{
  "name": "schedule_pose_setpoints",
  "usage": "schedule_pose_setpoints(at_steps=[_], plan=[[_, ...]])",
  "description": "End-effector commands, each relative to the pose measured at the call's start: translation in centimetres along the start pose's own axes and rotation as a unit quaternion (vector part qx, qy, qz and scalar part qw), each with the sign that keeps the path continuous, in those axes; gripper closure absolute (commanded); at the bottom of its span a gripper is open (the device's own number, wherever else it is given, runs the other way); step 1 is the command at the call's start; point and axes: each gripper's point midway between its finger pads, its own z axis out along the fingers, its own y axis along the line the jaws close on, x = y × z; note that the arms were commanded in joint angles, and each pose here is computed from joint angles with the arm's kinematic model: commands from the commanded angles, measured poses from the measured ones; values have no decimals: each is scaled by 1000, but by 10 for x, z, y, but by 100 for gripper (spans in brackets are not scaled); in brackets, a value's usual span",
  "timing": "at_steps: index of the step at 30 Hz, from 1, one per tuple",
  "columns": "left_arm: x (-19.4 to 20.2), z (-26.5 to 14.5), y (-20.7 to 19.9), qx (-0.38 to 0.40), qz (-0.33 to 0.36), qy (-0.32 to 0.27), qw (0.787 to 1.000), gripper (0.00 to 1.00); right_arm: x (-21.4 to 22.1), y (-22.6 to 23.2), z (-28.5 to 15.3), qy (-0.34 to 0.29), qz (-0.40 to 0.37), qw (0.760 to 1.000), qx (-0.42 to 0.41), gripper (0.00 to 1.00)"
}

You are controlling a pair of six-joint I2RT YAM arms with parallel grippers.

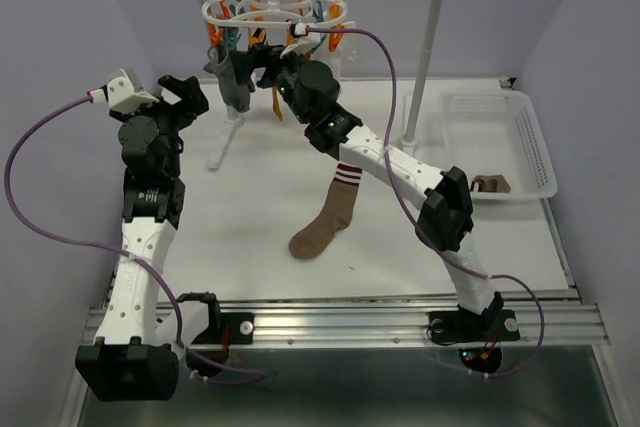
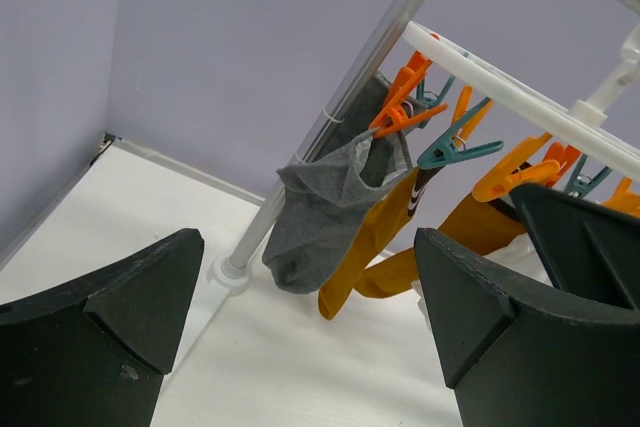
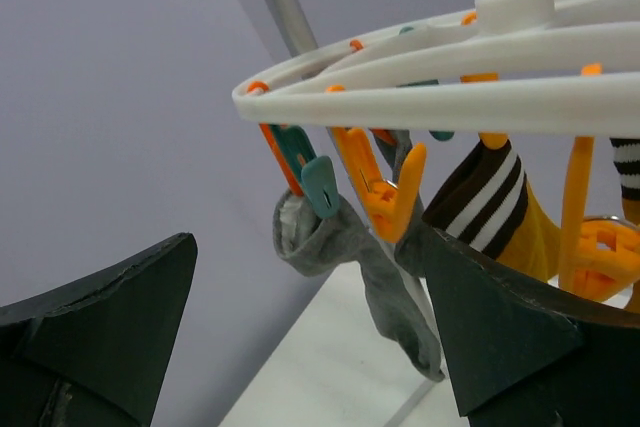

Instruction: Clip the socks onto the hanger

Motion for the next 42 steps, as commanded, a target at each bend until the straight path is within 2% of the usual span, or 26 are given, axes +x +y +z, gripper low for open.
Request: schedule_pose_setpoints(at_steps=[1, 9, 13, 16, 17, 18, 22, 26, 27, 30, 31, 33, 34, 37, 42], plan=[[-13, 0, -3, 6, 4, -25, 1000, 1, -72, -2, 7, -135, 13, 990, 49, 0], [-12, 2, -6, 16, -1, -25, 1000, 1, -72, -25, 11, -183, -4, 978, 101, 1], [-11, 3, -8, 18, -4, -21, 1000, 1, -72, -22, 12, -198, -12, 975, 104, 9], [-9, 3, -9, 25, -3, -20, 1000, 1, -55, -24, 13, -166, -35, 980, 101, 6], [-9, 3, -11, 28, -4, -20, 999, 1, -67, -18, 9, -173, -29, 980, 90, 4], [-8, 4, -11, 29, -5, -20, 999, 1, -57, -22, 7, -162, -34, 982, 92, 3], [-8, 6, -13, 34, -4, -16, 999, 1, -64, -19, 2, -158, -38, 983, 85, 2], [-8, 8, -15, 37, -2, -16, 999, 1, -61, 6, -13, -93, -75, 993, 15, 0], [-8, 8, -15, 38, -1, -16, 999, 1, -41, 3, -14, -67, -85, 994, 9, 0], [-7, 10, -19, 46, -2, -12, 999, 1, -47, 3, -36, -29, -109, 994, 1, 0], [-7, 11, -20, 48, -2, -12, 999, 1, -68, 6, -47, -35, -114, 993, 4, 0], [-6, 12, -23, 55, -4, -9, 998, 1, -55, -12, -61, 3, -144, 989, 32, 0], [-6, 12, -24, 58, -5, -7, 998, 1, -70, -19, -68, 1, -153, 987, 45, 0], [-4, 12, -30, 74, -11, -6, 997, 1, -76, -58, -81, 22, -192, 975, 109, 0], [6, 25, -46, 120, -45, -5, 992, 1, -113, -102, -88, 10, -202, 967, 157, 0]])
